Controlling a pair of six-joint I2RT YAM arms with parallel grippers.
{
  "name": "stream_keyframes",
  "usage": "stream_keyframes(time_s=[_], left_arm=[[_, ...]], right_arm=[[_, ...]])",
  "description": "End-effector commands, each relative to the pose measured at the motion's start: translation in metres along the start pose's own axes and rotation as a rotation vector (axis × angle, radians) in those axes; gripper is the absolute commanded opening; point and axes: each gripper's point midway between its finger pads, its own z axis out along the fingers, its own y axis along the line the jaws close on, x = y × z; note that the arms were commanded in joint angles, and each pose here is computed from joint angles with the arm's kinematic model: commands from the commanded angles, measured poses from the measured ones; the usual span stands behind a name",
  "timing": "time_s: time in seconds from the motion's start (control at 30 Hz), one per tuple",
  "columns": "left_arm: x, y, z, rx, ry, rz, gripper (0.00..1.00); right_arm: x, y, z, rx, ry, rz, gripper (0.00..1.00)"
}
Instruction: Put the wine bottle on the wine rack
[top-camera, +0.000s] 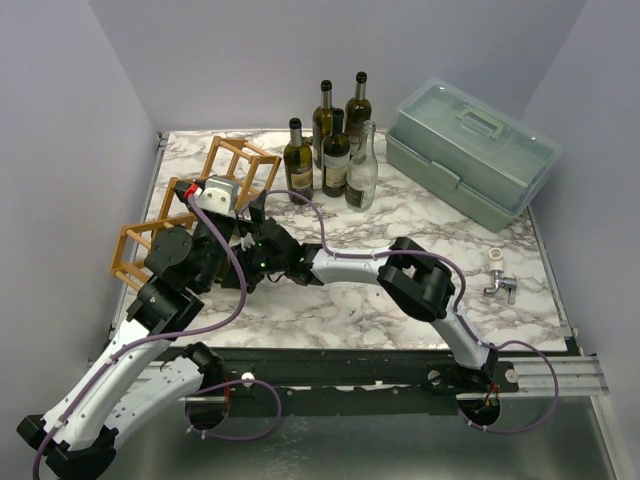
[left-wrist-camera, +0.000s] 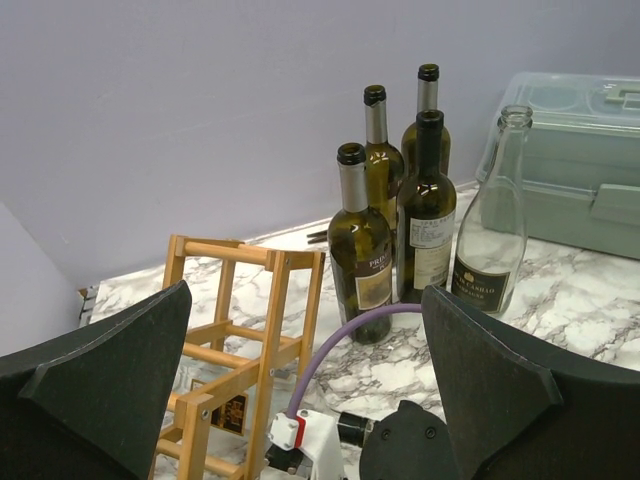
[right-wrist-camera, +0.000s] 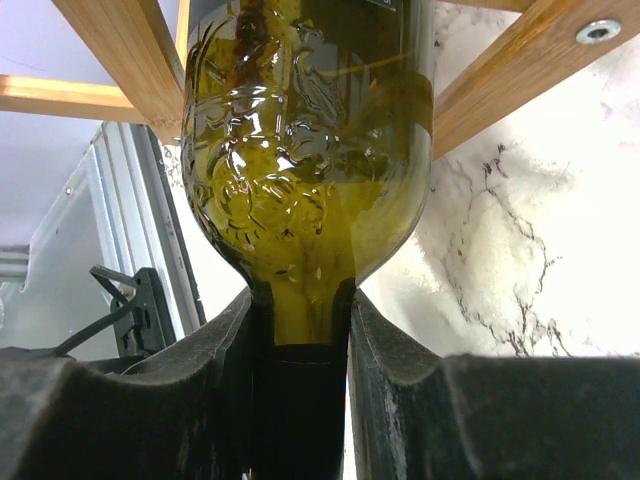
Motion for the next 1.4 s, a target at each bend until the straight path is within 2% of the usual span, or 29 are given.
stream_keyframes(time_s=[0.0, 0.13, 0.37, 0.43, 0.57, 0.7, 0.9, 1.13, 1.37], left_arm=[[-0.001, -0.003, -0.001, 0.018, -0.021, -0.019, 0.98], [-0.002, -0.001, 0.0, 0.01, -0.02, -0.019, 0.98], [-0.001, 0.0, -0.001, 0.005, -0.019, -0.015, 0.98], [-0.001, 0.005, -0.002, -0.009, -0.02, -0.01, 0.98], [-0.002, 0.015, -0.003, -0.05, -0.022, -0.012, 0.99], [-0.003, 0.018, -0.006, -0.056, -0.031, -0.019, 0.98], [-0.002, 0.023, -0.008, -0.083, -0.027, -0.022, 0.98], [-0.01, 0.044, -0.016, -0.197, -0.065, -0.06, 0.99], [-0.006, 0.048, -0.014, -0.222, -0.055, -0.065, 0.99]], right_arm=[[-0.059, 0.037, 0.006, -0.093, -0.18, -0.113, 0.02], [-0.054, 0.032, 0.011, -0.078, -0.169, -0.119, 0.27], [-0.051, 0.027, 0.0, -0.033, -0.162, -0.134, 0.61], [-0.053, 0.032, -0.007, -0.036, -0.158, -0.144, 0.68], [-0.055, 0.039, -0.025, -0.034, -0.155, -0.148, 0.76], [-0.052, 0.043, -0.043, 0.002, -0.111, -0.145, 0.78], [-0.057, 0.048, -0.089, 0.07, -0.088, -0.167, 0.91], [-0.064, 0.016, -0.165, 0.257, -0.132, -0.185, 0.95], [-0.092, -0.029, -0.249, 0.507, -0.288, -0.179, 0.98]])
